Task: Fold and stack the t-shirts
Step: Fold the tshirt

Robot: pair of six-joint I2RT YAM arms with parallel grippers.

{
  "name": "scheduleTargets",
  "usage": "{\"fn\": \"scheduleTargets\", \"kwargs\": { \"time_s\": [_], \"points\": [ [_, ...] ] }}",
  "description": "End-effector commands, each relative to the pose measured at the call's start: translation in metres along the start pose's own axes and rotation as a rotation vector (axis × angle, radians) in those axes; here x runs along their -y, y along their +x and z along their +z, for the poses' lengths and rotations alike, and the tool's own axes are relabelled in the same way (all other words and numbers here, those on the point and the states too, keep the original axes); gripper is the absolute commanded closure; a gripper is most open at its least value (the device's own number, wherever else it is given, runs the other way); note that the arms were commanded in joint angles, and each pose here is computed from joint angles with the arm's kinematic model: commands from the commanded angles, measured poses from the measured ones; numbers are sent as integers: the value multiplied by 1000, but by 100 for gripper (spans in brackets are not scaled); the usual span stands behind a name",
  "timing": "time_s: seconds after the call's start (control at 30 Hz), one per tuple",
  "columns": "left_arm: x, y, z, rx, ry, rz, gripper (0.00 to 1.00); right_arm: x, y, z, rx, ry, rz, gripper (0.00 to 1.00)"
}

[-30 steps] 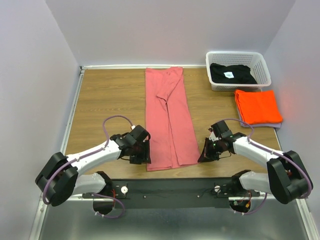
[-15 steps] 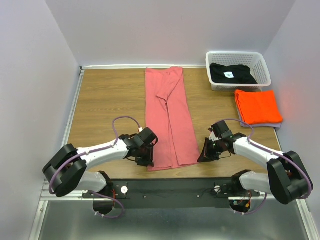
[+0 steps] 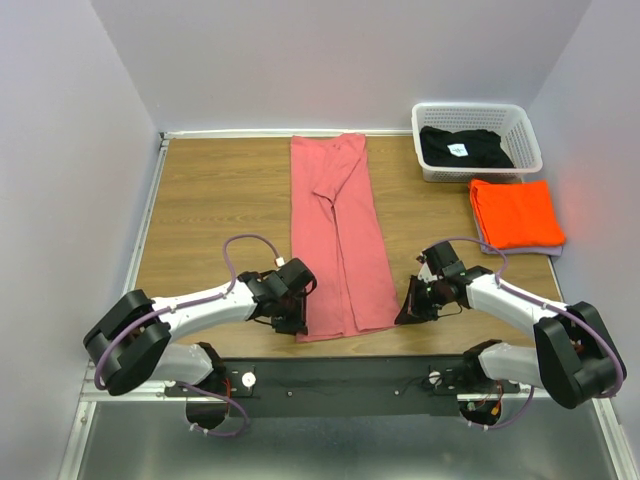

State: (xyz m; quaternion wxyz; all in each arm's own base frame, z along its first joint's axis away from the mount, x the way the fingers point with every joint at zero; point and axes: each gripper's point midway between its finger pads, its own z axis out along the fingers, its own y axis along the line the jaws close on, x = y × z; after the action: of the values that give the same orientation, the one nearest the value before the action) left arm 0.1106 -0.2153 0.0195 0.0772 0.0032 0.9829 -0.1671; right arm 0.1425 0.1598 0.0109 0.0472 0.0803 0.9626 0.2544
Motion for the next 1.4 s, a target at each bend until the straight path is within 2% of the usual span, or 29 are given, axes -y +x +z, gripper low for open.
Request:
{"fn": "scheduleTargets", "kwargs": {
  "time_s": [0.0,0.1,0.13,0.2,0.23,0.3,0.5,0.67,0.77,0.93,0.97,1.03,1.2,1.23,1.37],
  "points": [
    [-20,5,0,7,-88,-21,61,6,0,4,8,19,-8,100],
    [-20,4,-1,10,-95,-21,66,6,1,5,3,20,-8,100],
    [-19,3,-1,10,-91,-20,74,6,2,5,0,19,-7,100],
    [-18,4,-1,2,-89,-20,81,5,3,4,-5,13,-7,100],
    [-17,5,-1,1,-84,-20,91,4,2,4,-3,11,-5,100],
    [-14,6,-2,-8,-74,-20,100,3,3,2,-2,7,-4,100],
    [-6,23,-10,-53,-52,-16,100,-1,19,-7,-30,51,-20,100],
    [16,34,-22,-65,32,11,100,-8,25,-19,-35,75,-67,100],
    [25,6,-32,-1,81,-10,100,-14,8,-25,5,110,-105,100],
    [20,-62,-51,165,91,-21,100,-33,-61,-43,219,216,-168,100],
    [21,-79,-58,207,99,7,100,-51,-82,-53,273,202,-191,100],
    [13,-110,-61,274,90,17,100,-57,-103,-53,287,230,-217,100],
    [-1,-171,-57,362,54,50,100,-93,-170,-68,443,234,-263,100],
    [-2,-193,-64,415,61,37,100,-89,-183,-61,444,246,-257,100],
    [-13,-242,-62,478,-4,61,100,-103,-220,-57,482,237,-264,99]
  ]
}}
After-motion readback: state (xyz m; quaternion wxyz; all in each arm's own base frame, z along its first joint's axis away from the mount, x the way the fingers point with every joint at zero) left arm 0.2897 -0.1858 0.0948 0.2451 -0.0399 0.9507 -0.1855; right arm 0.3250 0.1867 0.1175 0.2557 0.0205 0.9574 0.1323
